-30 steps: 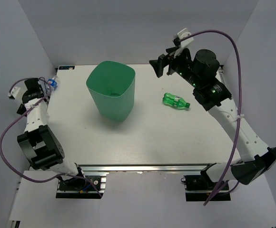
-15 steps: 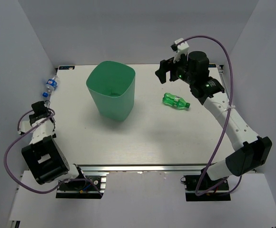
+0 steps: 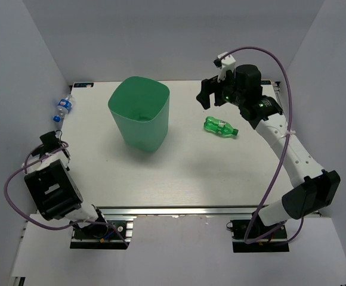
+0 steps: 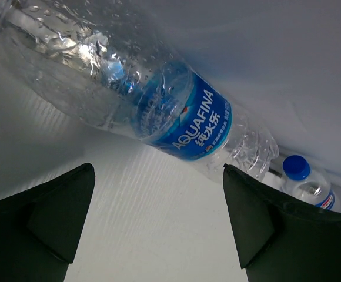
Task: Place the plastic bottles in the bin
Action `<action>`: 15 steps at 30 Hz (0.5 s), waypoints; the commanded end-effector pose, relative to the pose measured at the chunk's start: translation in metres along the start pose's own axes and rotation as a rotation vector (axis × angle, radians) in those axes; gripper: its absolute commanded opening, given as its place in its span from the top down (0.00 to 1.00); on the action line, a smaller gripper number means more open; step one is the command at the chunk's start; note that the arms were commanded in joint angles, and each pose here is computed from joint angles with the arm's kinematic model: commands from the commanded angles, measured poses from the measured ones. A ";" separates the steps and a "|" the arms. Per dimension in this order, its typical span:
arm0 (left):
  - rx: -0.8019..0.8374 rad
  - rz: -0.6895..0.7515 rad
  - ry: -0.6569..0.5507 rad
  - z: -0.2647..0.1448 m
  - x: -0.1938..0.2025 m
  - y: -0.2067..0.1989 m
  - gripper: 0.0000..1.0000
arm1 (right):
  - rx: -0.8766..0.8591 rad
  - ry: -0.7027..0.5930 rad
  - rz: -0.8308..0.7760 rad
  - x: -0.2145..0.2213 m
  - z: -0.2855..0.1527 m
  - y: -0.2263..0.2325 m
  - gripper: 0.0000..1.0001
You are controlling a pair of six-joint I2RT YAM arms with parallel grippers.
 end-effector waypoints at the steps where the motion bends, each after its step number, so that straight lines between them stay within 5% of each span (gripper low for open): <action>1: 0.030 -0.103 -0.064 0.012 -0.005 -0.006 0.02 | -0.002 0.021 -0.009 0.001 0.003 -0.004 0.11; 15: -0.019 -0.148 -0.137 0.037 -0.007 -0.009 0.07 | 0.027 0.033 -0.036 0.016 0.005 -0.007 0.11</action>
Point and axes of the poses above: each gripper's point midway between its finger pads, its own z axis out along the fingers, its own y axis along the line the jaws close on, x = y × z, the point moved 7 cm from there along -z, back along the fingers, and after that the axes turned 12 degrees about -z, right-handed, at the moved point
